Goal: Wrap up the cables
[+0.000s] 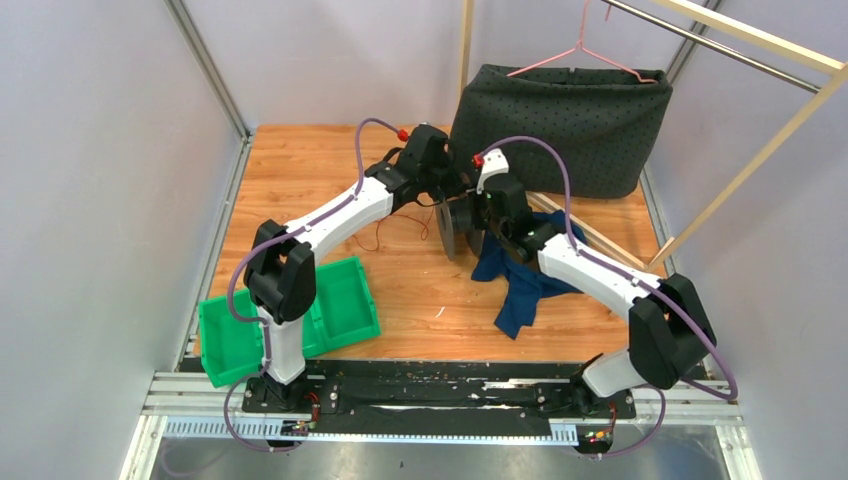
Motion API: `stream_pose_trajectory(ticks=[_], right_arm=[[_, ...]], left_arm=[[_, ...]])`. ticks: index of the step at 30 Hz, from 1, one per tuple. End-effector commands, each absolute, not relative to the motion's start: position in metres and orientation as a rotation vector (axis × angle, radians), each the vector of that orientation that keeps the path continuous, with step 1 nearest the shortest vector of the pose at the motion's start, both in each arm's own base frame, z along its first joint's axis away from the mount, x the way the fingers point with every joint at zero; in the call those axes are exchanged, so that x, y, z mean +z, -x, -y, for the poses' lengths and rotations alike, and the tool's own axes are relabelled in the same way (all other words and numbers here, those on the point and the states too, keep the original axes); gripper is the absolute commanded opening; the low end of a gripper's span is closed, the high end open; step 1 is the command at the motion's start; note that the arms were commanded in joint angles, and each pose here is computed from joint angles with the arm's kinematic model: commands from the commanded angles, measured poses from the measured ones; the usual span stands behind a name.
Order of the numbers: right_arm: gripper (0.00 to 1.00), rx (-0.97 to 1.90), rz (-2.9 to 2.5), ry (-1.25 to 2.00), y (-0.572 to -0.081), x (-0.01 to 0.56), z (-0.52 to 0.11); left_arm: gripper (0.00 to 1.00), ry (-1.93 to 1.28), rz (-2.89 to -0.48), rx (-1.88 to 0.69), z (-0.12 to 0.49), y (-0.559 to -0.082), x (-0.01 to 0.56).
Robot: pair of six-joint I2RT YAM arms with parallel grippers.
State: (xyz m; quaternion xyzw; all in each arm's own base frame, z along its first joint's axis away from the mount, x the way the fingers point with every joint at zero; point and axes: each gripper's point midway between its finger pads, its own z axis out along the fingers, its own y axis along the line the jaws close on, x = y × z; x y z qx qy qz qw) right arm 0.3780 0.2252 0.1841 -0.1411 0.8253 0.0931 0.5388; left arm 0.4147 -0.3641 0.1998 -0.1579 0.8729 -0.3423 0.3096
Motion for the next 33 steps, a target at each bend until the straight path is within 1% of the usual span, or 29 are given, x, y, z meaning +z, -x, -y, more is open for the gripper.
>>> stream_pose_trajectory(ticks=[1,3,4,7,9,15,16,17,19,21,24,26,29,33], right_arm=[[0.28,0.186,-1.968,0.326,-0.378,0.174,-0.226],[0.26,0.185,-1.972,0.328,-0.379,0.171,-0.227],[0.23,0.183,-1.975,0.329,-0.379,0.17,-0.227],[0.13,0.181,-1.981,0.329,-0.38,0.169,-0.228],[0.02,0.182,-1.981,0.323,-0.38,0.17,-0.227],[0.01,0.177,-1.961,0.284,-0.38,0.179,-0.222],[0.01,0.178,-1.958,0.282,-0.379,0.18,-0.222],[0.01,0.179,-1.954,0.279,-0.379,0.182,-0.222],[0.01,0.184,-1.951,0.277,-0.378,0.185,-0.222],[0.01,0.194,-1.945,0.279,-0.377,0.189,-0.222],[0.01,0.223,-1.936,0.3,-0.373,0.196,-0.224],[0.01,0.251,-1.937,0.322,-0.368,0.201,-0.227],[0.01,0.323,-1.931,0.35,-0.362,0.214,-0.23],[0.01,0.396,-1.906,0.373,-0.355,0.236,-0.229]], left_arm=[[0.0,0.426,-2.341,-0.912,0.366,-0.417,0.191],[0.0,0.432,-2.345,-0.923,0.366,-0.417,0.19],[0.0,0.434,-2.344,-0.928,0.366,-0.417,0.19],[0.0,0.436,-2.348,-0.935,0.366,-0.417,0.189],[0.0,0.438,-2.346,-0.937,0.366,-0.417,0.19],[0.0,0.415,-2.331,-0.952,0.366,-0.42,0.196],[0.02,0.41,-2.332,-0.95,0.365,-0.421,0.197],[0.09,0.403,-2.333,-0.95,0.364,-0.421,0.198],[0.31,0.386,-2.339,-0.953,0.363,-0.422,0.201],[0.48,0.353,-2.327,-0.973,0.362,-0.424,0.211],[0.69,0.312,-2.273,-0.988,0.357,-0.426,0.234],[0.8,0.29,-2.226,-1.005,0.352,-0.428,0.251],[0.87,0.263,-2.171,-1.038,0.342,-0.43,0.275],[0.88,0.262,-2.111,-1.085,0.316,-0.435,0.302]])
